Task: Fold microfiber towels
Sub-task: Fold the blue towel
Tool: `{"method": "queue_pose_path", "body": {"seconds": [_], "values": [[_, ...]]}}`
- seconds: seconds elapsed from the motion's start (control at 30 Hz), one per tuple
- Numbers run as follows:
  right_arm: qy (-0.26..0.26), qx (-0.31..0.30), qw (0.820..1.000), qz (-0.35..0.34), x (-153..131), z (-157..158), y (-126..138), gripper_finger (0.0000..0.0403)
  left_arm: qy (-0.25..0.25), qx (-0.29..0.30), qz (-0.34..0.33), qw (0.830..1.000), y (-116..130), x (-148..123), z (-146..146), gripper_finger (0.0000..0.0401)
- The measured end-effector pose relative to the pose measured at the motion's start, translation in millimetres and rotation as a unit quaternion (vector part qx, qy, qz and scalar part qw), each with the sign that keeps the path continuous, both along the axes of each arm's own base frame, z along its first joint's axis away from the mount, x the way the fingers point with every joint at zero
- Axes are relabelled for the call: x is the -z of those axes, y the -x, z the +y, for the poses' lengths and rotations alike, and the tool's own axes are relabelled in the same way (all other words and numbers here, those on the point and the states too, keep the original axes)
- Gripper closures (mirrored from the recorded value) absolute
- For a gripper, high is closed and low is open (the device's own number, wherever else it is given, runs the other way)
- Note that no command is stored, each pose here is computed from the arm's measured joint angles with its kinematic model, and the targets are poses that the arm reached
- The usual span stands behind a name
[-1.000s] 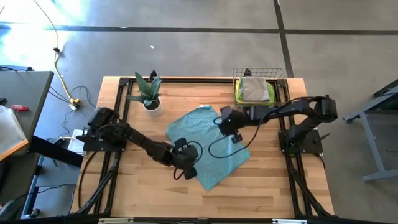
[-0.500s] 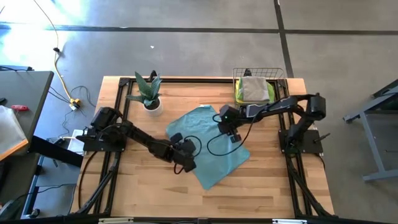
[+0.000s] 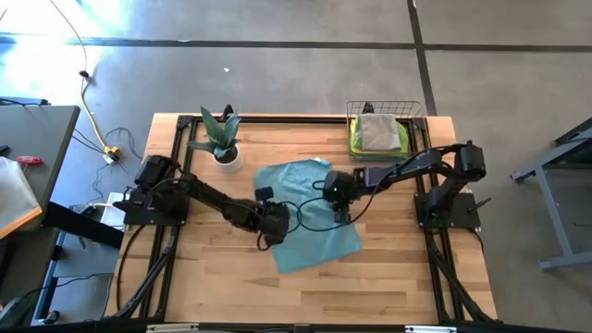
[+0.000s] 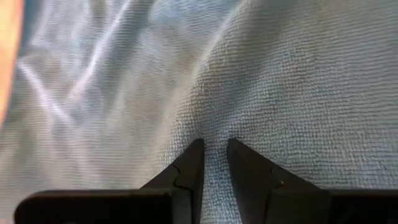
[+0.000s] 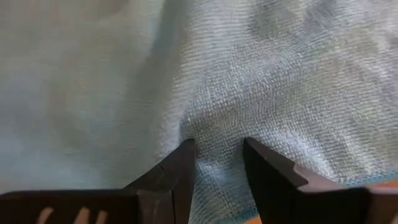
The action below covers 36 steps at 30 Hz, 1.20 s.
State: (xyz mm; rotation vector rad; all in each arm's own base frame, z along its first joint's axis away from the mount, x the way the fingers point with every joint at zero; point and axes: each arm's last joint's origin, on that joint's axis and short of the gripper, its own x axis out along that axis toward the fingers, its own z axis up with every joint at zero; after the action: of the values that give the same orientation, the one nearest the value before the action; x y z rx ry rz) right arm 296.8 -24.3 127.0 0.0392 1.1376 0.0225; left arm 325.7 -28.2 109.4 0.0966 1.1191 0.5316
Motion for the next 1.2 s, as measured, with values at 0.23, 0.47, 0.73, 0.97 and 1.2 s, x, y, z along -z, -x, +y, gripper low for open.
{"method": "queue_pose_path", "body": {"seconds": [0.23, 0.47, 0.73, 0.97, 1.2], "values": [[-0.007, 0.082, 0.997, -0.008, 0, 34, -3, 0.0272, -0.042, 0.052, 0.050, 0.997, 0, -4, 23, 0.0337], [0.075, 0.064, 0.995, 0.016, -16, 45, 6, 0.0272, 0.009, 0.081, 0.026, 0.996, 6, -27, 21, 0.0336], [0.053, 0.077, 0.996, 0.001, -69, 51, 5, 0.0272, 0.170, 0.110, -0.069, 0.977, 13, -65, -19, 0.0336], [-0.040, 0.049, 0.998, 0.003, -64, 104, 12, 0.0272, 0.157, 0.175, -0.046, 0.971, 23, -54, -74, 0.0327], [-0.030, -0.009, 0.997, -0.073, -68, 166, 23, 0.0268, 0.102, 0.244, -0.052, 0.963, 35, -49, -115, 0.0270]]}}
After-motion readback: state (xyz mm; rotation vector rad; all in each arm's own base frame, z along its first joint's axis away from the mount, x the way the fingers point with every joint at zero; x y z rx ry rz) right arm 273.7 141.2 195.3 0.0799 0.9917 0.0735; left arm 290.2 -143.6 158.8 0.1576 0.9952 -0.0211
